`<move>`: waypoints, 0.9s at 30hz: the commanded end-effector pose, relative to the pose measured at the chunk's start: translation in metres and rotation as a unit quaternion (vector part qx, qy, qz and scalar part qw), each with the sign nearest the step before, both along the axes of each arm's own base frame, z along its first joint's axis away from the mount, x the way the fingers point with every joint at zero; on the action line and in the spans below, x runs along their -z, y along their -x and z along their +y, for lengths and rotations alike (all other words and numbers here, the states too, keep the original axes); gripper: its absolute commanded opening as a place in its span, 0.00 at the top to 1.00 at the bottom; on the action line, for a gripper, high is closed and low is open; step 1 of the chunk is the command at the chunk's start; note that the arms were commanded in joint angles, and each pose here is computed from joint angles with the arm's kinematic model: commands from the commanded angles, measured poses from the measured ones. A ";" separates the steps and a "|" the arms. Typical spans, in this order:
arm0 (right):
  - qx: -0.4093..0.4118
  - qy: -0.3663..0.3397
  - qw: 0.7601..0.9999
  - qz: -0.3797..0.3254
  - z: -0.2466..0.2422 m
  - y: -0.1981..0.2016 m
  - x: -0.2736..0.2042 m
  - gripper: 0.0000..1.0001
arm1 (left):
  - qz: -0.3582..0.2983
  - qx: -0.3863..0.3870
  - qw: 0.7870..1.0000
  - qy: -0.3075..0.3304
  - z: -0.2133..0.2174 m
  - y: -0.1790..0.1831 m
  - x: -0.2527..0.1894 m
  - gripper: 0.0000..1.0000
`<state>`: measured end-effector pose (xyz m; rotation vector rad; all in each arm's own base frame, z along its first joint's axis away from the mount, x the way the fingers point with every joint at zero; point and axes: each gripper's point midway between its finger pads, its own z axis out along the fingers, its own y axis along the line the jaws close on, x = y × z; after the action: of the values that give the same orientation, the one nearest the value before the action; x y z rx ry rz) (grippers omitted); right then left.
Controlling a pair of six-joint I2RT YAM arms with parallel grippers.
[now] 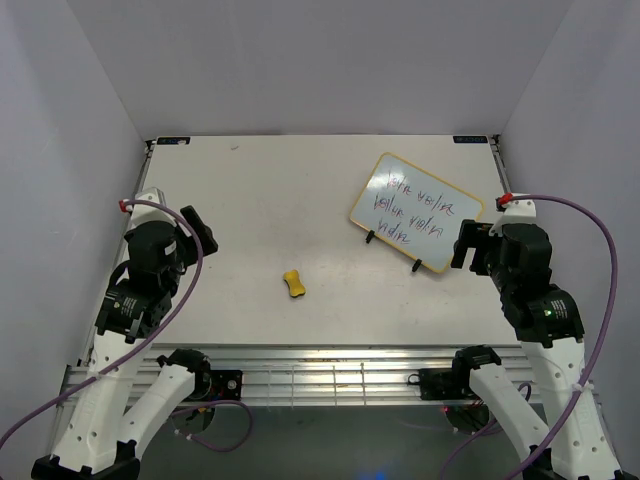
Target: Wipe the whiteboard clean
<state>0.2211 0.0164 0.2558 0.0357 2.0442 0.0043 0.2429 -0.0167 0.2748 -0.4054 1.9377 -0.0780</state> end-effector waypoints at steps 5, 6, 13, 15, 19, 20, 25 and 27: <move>-0.013 -0.006 0.999 -0.031 0.006 -0.008 -0.014 0.10 | -0.003 -0.047 0.999 0.007 0.012 0.003 -0.004 0.02; -0.017 -0.012 0.999 -0.031 0.009 -0.010 -0.011 0.10 | -0.003 -0.048 0.999 0.009 0.012 0.003 -0.003 0.02; -0.081 -0.062 0.992 -0.077 0.041 -0.033 -0.021 0.10 | 0.011 -0.017 0.999 0.038 -0.007 -0.008 0.033 0.02; -0.080 -0.060 0.993 -0.065 0.044 -0.043 -0.020 0.10 | 0.024 -0.019 0.999 0.033 -0.007 -0.013 0.056 0.02; -0.041 -0.021 0.997 -0.057 0.031 -0.079 -0.023 0.10 | 0.042 -0.010 0.999 0.024 -0.011 -0.019 0.061 0.02; -0.039 -0.006 0.998 -0.049 0.031 -0.096 -0.027 0.10 | 0.040 -0.012 0.999 0.018 -0.009 -0.020 0.063 0.02; -0.036 0.075 0.995 -0.064 0.022 -0.157 -0.033 0.10 | 0.044 0.012 0.999 0.022 -0.016 -0.021 0.067 0.02; -0.089 0.104 0.987 -0.084 0.029 -0.174 -0.038 0.10 | 0.043 0.016 0.999 0.024 -0.018 -0.021 0.066 0.02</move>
<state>0.3609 0.0470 0.2485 -0.1257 2.0550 -0.0272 0.2608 -0.0296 0.2032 -0.4405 2.0544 -0.0907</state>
